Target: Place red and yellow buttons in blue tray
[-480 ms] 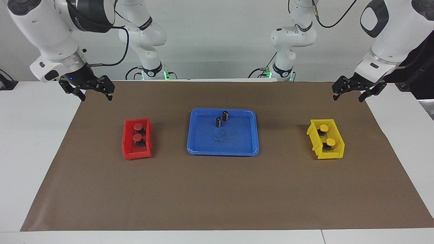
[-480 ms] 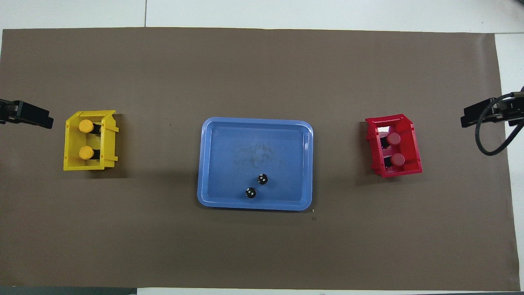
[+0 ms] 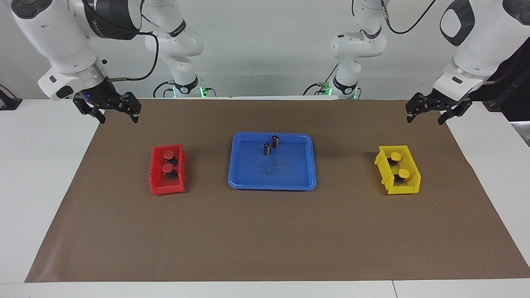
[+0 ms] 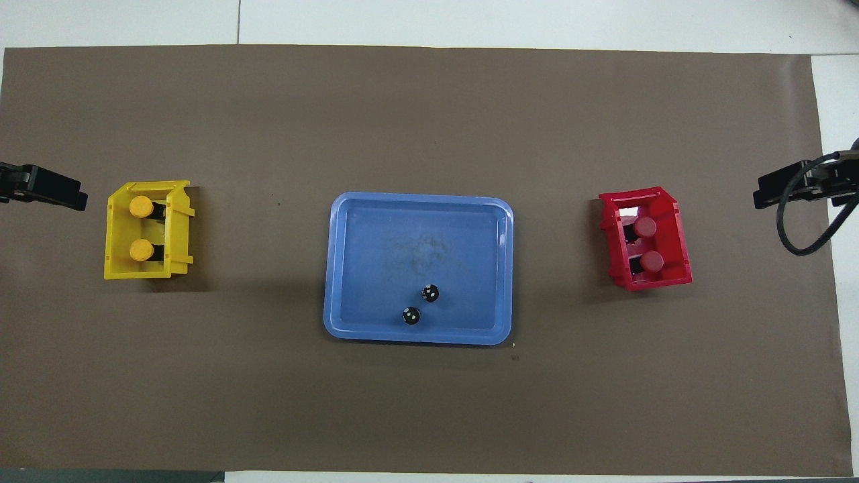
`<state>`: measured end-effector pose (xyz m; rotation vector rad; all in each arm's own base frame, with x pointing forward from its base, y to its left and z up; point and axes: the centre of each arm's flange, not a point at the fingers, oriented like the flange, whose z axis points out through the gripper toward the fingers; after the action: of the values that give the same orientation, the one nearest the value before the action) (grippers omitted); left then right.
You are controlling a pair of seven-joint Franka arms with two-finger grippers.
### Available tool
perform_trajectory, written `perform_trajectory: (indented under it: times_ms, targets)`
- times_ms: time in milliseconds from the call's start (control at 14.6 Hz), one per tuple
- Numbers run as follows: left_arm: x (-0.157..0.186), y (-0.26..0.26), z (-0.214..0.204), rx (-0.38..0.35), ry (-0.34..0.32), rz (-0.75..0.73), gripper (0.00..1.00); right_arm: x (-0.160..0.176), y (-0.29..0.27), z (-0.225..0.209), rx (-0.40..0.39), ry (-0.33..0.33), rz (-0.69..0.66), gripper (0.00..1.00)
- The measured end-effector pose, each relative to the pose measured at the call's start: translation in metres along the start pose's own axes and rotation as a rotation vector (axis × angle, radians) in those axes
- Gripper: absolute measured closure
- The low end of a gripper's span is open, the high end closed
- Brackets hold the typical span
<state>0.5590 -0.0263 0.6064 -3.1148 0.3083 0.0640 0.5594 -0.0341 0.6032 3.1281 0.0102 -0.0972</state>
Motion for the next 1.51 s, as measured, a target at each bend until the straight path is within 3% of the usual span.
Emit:
perform_trajectory:
  times_ms: [412, 549, 961, 1098, 1510]
  targets:
    - [0.0, 0.0, 0.0, 0.0, 0.0, 0.0, 0.0, 0.001, -0.009, 0.0, -0.001, 0.003, -0.016, 0.0]
    - [0.0, 0.0, 0.0, 0.0, 0.0, 0.0, 0.0, 0.007, -0.013, 0.004, -0.001, 0.044, -0.023, 0.0]
    - [0.0, 0.0, 0.0, 0.0, -0.001, 0.0, 0.0, 0.031, -0.039, 0.099, 0.045, 0.104, -0.05, 0.03]
    - [0.0, 0.0, 0.0, 0.0, -0.001, 0.0, 0.0, 0.037, -0.046, 0.125, 0.05, 0.117, -0.058, 0.17]
    - [0.0, 0.001, 0.0, 0.0, -0.003, 0.002, 0.0, 0.037, -0.057, 0.19, 0.076, 0.14, -0.051, 0.26]
